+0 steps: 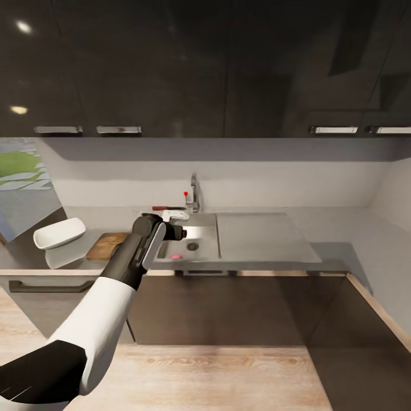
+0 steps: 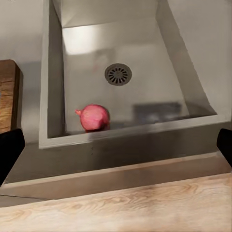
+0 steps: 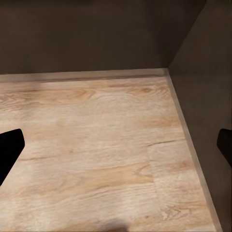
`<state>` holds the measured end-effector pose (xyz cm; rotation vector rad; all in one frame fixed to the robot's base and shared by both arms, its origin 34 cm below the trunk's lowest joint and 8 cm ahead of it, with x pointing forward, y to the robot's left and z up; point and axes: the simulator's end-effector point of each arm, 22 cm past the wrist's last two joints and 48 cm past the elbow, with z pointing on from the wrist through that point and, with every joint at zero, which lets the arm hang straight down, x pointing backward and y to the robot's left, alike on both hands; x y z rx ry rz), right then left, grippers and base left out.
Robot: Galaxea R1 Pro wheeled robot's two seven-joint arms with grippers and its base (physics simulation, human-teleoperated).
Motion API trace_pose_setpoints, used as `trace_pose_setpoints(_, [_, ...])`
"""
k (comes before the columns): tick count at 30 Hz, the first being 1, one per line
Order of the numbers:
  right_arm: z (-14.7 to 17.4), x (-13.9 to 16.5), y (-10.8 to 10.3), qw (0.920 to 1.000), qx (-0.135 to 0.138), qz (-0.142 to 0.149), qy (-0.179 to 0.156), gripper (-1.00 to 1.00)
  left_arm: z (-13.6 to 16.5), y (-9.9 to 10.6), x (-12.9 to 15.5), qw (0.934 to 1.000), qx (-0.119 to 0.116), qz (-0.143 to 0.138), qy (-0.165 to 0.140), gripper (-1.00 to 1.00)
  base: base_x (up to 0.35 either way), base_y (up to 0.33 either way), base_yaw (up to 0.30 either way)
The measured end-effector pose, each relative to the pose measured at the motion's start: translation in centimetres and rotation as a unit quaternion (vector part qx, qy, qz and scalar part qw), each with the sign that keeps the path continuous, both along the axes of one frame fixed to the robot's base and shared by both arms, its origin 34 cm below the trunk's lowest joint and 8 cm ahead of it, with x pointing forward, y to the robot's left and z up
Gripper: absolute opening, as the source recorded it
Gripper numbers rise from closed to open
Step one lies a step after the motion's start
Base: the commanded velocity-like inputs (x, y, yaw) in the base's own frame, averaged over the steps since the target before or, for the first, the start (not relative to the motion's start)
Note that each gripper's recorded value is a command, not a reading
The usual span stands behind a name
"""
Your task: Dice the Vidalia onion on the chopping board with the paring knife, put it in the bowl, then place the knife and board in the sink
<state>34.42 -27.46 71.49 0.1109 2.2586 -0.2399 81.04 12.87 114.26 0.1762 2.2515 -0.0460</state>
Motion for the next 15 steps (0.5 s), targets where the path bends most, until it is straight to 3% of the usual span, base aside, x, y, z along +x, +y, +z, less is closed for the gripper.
trace_pose_setpoints(9, [-0.3,-0.3,0.0,1.0,0.0,-0.001,0.005,1.0,-3.5,0.5,-0.3,0.9992,0.009,0.004,0.038,1.0,0.259,-0.099,0.0])
trace_pose_setpoints(15, [-0.5,-0.6,0.0,0.9999,0.0,-0.001,0.01,1.0,-5.5,0.8,-0.5,0.9982,0.013,0.006,0.059,1.0,0.075,-0.004,0.0])
